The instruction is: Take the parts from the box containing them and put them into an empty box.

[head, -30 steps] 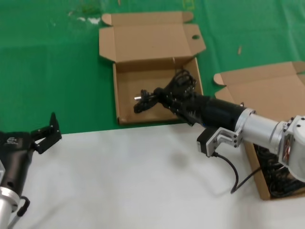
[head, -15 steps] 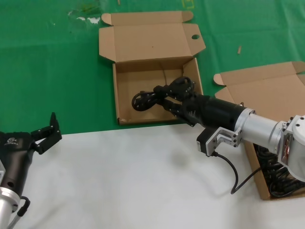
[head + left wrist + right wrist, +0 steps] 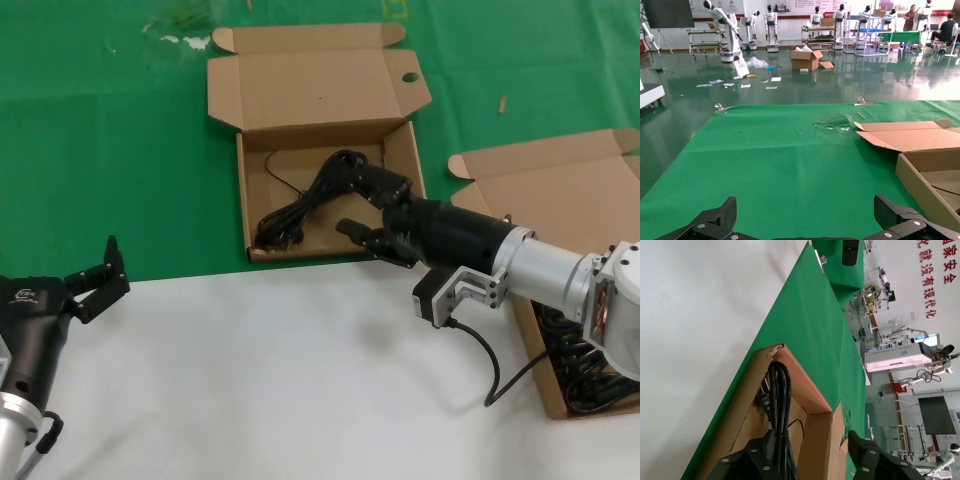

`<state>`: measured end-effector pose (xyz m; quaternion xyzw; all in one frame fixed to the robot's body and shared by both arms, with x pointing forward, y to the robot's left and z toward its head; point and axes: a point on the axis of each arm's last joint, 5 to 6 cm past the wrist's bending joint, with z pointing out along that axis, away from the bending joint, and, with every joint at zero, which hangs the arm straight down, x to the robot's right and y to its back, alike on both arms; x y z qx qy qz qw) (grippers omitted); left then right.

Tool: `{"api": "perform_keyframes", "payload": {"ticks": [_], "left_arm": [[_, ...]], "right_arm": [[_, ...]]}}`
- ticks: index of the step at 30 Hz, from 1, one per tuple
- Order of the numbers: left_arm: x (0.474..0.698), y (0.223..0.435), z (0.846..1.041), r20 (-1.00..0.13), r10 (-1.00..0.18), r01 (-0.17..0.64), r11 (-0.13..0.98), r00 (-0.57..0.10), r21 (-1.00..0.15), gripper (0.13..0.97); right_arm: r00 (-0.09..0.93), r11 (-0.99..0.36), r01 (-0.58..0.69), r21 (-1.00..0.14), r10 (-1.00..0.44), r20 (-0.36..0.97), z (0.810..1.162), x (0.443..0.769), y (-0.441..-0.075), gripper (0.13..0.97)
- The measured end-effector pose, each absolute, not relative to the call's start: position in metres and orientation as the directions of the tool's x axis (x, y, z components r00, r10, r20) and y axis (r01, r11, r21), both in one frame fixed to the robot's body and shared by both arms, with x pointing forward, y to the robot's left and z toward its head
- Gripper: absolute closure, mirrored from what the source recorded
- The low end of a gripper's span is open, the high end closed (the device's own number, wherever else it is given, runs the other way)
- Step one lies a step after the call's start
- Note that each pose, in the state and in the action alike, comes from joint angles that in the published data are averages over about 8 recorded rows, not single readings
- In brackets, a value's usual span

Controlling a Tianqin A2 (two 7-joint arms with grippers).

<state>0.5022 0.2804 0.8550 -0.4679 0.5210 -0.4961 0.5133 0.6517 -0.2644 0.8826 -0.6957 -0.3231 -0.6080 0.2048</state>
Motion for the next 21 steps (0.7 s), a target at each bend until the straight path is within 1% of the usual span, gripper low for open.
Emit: {"api": "perform_keyframes", "payload": {"ticks": [4,8,16,17,21], "left_arm": [[0.5022,0.2804,0.8550,-0.071,-0.997,0.022,0.070,-0.035,-0.997,0.132],[0.5022,0.2804,0.8550,-0.071,-0.997,0.022,0.070,-0.035,-0.997,0.132],[0.5022,0.2804,0.8550,-0.071,-0.997,0.022,0.070,-0.035,-0.997,0.132],[0.5022,0.2804,0.8550,-0.071,-0.997,0.022,0.070,-0.035,-0.997,0.132],[0.5022,0.2804,0.8550,-0.071,-0.997,0.022,0.070,-0.035,-0.997,0.132]], "right_arm": [[0.052,-0.707,0.699,0.108,0.201,0.978,0.8826,0.6517,-0.2644,0.541],[0.052,-0.707,0.699,0.108,0.201,0.978,0.8826,0.6517,-0.2644,0.541],[0.052,-0.707,0.699,0.108,0.201,0.978,0.8826,0.6517,-0.2644,0.342],[0.052,-0.707,0.699,0.108,0.201,0.978,0.8826,0.6517,-0.2644,0.342],[0.052,-0.707,0.699,0.108,0.201,0.978,0.8826,0.6517,-0.2644,0.275]]}}
